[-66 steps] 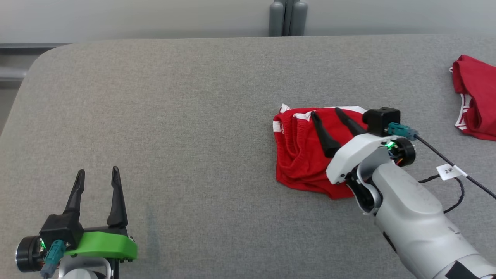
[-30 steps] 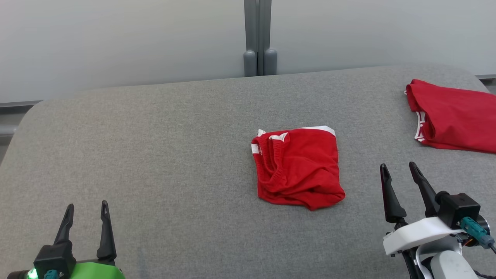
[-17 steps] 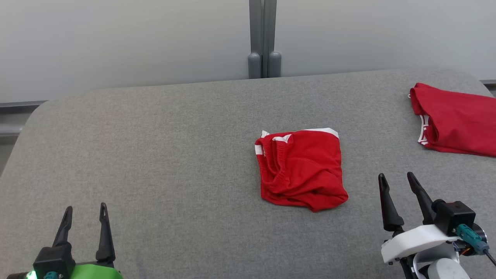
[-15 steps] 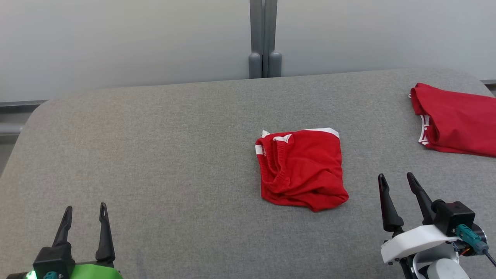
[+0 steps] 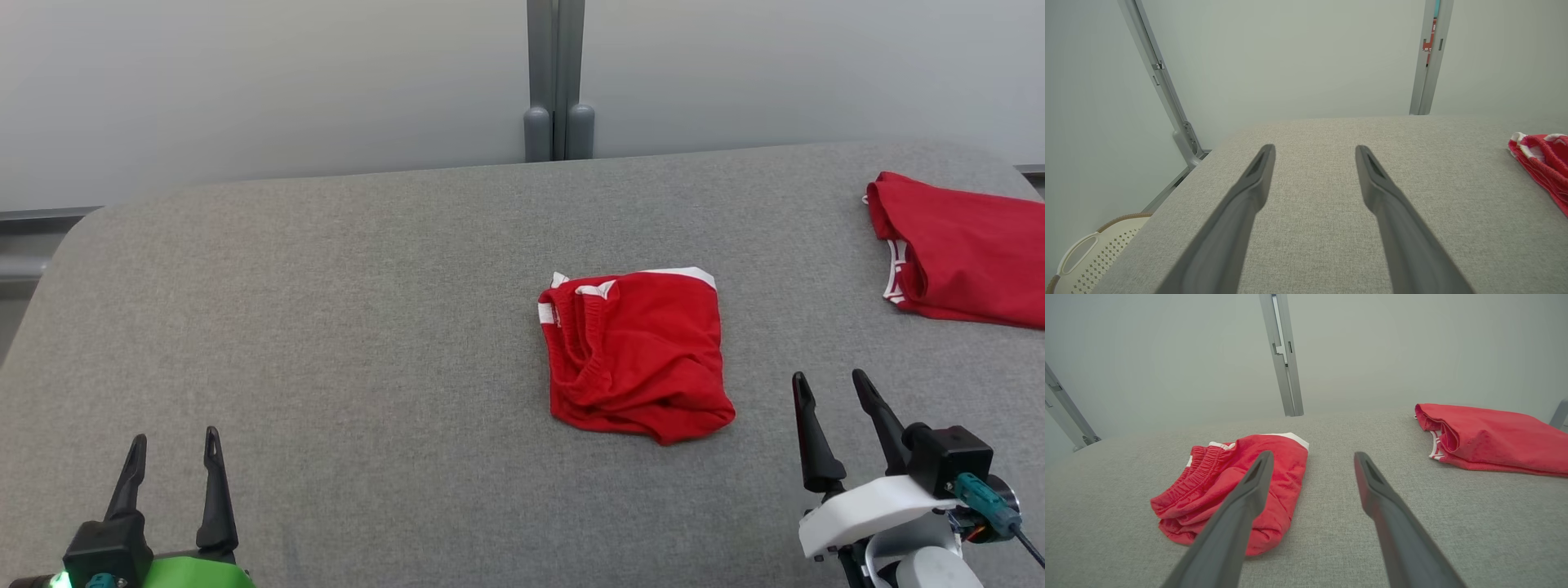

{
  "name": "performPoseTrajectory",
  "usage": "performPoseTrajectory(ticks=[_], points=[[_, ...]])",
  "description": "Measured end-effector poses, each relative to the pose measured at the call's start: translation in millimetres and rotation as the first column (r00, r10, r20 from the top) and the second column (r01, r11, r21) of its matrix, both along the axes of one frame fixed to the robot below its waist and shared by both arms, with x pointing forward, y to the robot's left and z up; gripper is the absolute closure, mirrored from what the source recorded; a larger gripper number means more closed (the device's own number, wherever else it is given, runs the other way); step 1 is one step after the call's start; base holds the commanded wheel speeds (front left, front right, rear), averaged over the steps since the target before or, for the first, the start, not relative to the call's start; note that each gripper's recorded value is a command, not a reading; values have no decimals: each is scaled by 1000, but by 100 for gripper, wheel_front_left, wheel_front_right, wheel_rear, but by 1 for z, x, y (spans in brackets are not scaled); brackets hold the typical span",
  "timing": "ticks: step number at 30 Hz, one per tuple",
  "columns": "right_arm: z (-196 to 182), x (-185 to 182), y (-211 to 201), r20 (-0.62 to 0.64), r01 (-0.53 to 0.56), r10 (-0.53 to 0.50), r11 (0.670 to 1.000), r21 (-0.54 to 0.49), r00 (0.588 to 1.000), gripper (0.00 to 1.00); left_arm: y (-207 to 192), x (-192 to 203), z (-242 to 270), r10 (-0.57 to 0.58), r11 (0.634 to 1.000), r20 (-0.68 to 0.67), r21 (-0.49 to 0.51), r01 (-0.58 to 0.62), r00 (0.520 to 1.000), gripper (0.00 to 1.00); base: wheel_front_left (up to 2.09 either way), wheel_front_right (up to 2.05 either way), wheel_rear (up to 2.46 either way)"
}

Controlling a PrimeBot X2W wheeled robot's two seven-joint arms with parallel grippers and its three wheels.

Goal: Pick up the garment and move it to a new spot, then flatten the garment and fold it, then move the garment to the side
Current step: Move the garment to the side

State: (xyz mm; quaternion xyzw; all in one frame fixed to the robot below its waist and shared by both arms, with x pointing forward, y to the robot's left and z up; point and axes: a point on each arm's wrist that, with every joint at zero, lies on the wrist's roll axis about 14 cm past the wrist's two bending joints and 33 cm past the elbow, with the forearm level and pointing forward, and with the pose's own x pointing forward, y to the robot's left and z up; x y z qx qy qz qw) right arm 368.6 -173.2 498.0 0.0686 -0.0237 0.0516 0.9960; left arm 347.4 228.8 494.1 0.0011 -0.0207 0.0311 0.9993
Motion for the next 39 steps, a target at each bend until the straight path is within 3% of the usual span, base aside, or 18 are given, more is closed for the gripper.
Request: performPoseTrajectory(ticks=[6, 15, 21, 27, 39], points=[[11, 19, 9, 10, -30, 30, 999, 38, 999, 0, 0, 2, -2, 1, 1000, -6, -2, -2, 1000, 0, 0, 0, 0], [22, 84, 32, -49, -133, 130, 990, -53, 990, 0, -4, 21, -6, -12, 1000, -17, -1, 12, 1000, 0, 0, 0, 0], [-19, 106, 32, -221, -157, 134, 983, -92, 966, 0, -8, 33, -11, -23, 1000, -29, -4, 23, 999, 0, 0, 0, 0], [-63, 105, 37, -352, -164, 136, 985, -50, 926, 0, -7, 40, -18, -19, 1000, -48, -8, 18, 999, 0, 0, 0, 0], [-119, 88, 65, -500, -206, 188, 978, 20, 845, 0, -8, 49, -29, -19, 1000, -76, -14, 18, 997, 0, 0, 0, 0]])
